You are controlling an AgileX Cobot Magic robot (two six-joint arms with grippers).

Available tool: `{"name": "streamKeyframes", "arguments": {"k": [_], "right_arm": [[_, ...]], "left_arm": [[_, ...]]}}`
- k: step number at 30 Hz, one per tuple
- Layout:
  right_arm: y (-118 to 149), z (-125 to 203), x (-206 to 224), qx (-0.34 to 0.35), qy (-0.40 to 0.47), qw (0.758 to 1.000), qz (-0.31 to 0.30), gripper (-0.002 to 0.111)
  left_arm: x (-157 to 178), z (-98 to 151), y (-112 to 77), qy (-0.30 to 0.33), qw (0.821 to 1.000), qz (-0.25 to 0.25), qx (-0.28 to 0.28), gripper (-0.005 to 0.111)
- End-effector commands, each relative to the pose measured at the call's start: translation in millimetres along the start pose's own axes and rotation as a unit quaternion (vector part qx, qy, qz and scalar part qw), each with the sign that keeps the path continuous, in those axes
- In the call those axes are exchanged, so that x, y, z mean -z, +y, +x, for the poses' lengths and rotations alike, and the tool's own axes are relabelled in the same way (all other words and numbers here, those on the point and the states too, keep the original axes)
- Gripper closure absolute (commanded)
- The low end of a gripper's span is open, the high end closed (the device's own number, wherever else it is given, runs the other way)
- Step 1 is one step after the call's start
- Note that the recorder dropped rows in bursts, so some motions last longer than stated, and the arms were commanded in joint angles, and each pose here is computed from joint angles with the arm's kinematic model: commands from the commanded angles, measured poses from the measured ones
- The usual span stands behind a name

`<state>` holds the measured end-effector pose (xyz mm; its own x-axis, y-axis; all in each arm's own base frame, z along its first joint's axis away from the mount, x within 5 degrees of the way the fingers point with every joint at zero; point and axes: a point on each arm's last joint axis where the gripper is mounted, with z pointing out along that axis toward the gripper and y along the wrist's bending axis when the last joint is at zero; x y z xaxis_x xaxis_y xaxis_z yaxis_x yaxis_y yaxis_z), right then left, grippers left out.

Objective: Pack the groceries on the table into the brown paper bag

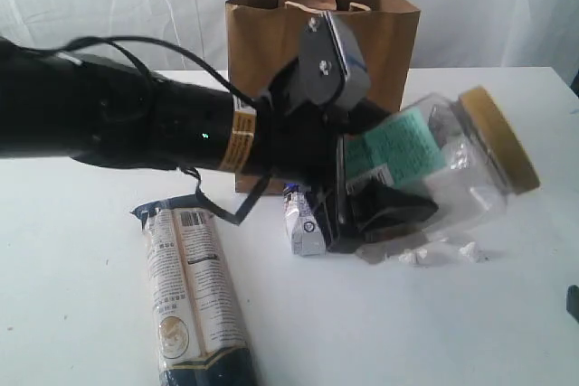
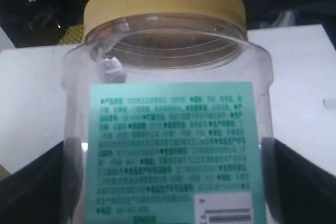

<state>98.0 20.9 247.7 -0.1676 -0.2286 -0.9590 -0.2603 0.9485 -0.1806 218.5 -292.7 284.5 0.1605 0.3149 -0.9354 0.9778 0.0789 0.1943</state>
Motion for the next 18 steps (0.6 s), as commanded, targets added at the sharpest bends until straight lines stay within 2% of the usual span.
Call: {"name": "streamKeyframes", "arguments": {"k": [1,5,7,10,13,15,18], "right_arm": [[2,-3,12,0.028,-0.033,0.999,0.0,0.108],[6,-2,13,0.03,-0.029,0.999,-0.02,0.108],[9,-1,13,0.03,-0.023,0.999,-0.033,0.108],[11,0,14,0.027,-0.017,0.998,-0.047,0.108],[12,0,14,0.027,-0.014,0.998,-0.053,0.108],[12,0,14,0.026,-0.014,0.998,-0.053,0.108],[12,0,14,0.025,-0.015,0.998,-0.053,0.108]], "left_arm": [[36,-47,-9.5,-0.06,0.998,-0.015,-0.011,0.107],[65,-75,-15.4,-0.092,0.994,-0.049,-0.045,0.107],[82,-86,-12.8,-0.087,0.986,-0.107,-0.095,0.107],[103,-97,-5.4,-0.055,0.96,-0.196,-0.193,0.107],[110,-103,5.3,-0.01,0.925,-0.252,-0.284,0.107],[109,-108,13.1,0.008,0.909,-0.274,-0.315,0.107],[107,-118,24.6,0.01,0.896,-0.29,-0.338,0.107]]}}
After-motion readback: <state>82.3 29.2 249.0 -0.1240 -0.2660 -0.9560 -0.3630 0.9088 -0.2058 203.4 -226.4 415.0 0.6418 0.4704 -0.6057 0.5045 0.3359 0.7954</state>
